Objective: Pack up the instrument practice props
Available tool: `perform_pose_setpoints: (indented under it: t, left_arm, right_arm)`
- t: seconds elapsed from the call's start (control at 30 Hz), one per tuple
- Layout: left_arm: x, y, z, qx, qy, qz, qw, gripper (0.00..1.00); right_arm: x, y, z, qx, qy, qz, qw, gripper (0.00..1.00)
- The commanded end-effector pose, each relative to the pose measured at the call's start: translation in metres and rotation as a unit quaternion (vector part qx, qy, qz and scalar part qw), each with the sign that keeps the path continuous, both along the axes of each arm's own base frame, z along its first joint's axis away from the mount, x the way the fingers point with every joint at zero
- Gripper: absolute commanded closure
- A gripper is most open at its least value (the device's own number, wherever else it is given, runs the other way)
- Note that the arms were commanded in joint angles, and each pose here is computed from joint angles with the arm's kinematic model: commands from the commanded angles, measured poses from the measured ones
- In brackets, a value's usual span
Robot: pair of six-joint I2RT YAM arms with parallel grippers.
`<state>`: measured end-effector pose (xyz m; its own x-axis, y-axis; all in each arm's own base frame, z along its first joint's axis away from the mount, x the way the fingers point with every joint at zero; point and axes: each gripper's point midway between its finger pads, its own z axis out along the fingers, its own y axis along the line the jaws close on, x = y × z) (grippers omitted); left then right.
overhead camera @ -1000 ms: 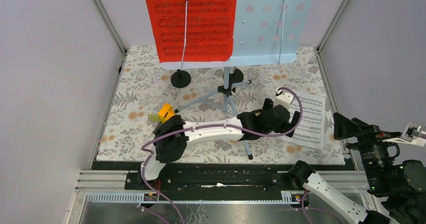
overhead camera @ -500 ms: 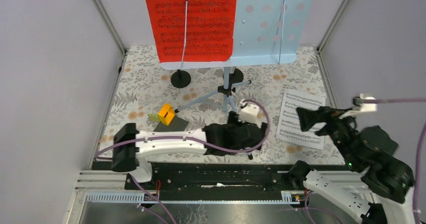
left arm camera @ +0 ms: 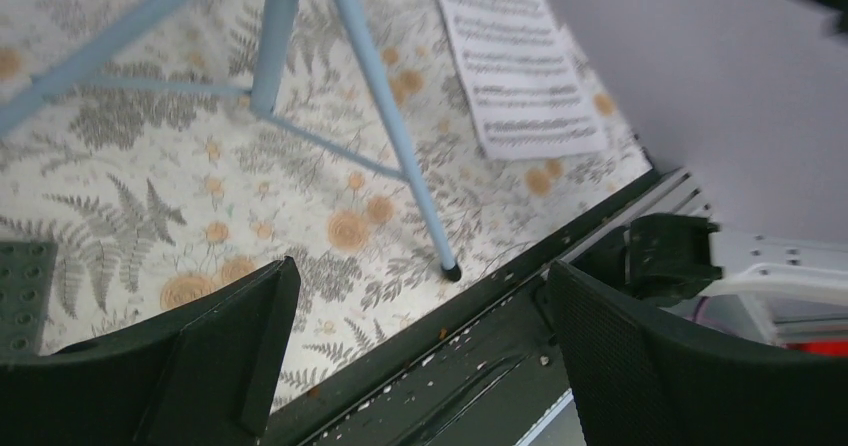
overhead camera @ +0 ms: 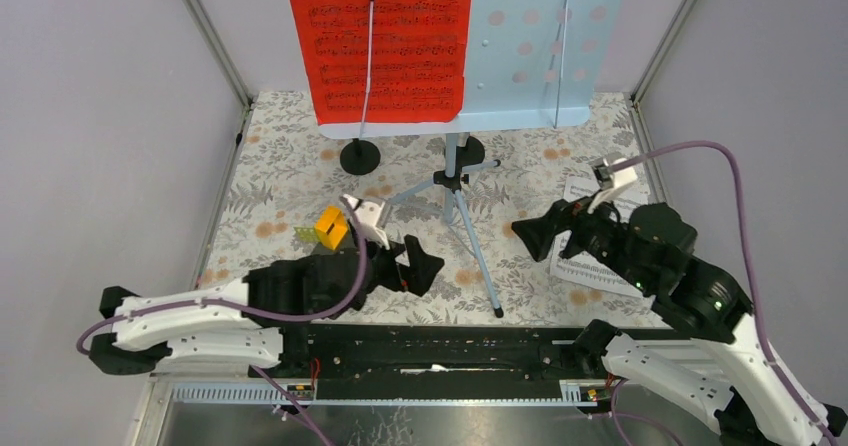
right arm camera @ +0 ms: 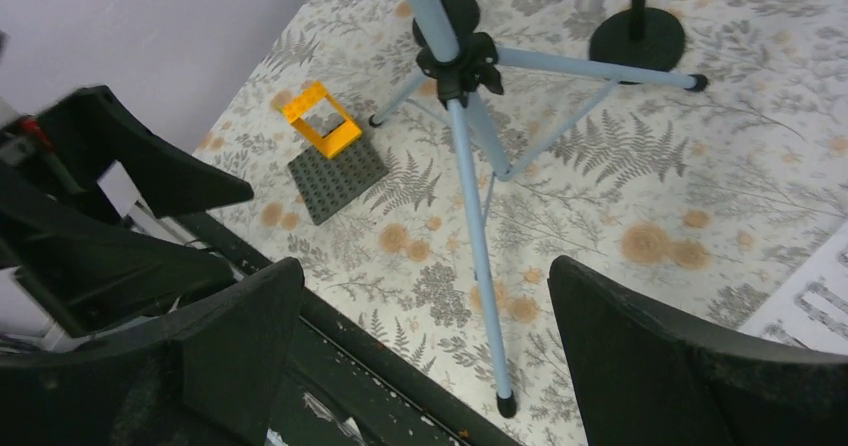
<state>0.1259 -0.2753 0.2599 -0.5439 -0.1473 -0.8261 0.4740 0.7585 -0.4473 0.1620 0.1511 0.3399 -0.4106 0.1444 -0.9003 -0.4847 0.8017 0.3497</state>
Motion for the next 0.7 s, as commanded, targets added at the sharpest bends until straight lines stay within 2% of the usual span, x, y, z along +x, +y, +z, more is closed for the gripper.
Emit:
perform_pose_setpoints:
  t: [0.0,0.17,0.37,0.67]
  left_arm:
    - [0.007,0.007,0.065,-0.029,-0.07,-0.008,0.997,0.01]
    - [0.016,0.001,0.126,0.032,-0.11,-0.015,0.993,0.01]
    - [0.012,-0.013,0.215,-0.011,-0.169,-0.052,0.984,0.01]
    - [0.018,-0.009,0.298,-0.017,-0.238,-0.052,0.97,0.01]
  right_arm:
    - [0.009,0.042,0.013,0.029,0.002,0.062,0.998,0.0]
    - [0.017,0.078,0.025,0.051,0.007,0.112,0.992,0.0]
    - [0.023,0.101,0.047,0.074,0.0,0.142,0.987,0.0]
    - [0.018,0.116,0.085,0.086,-0.03,0.167,0.982,0.0]
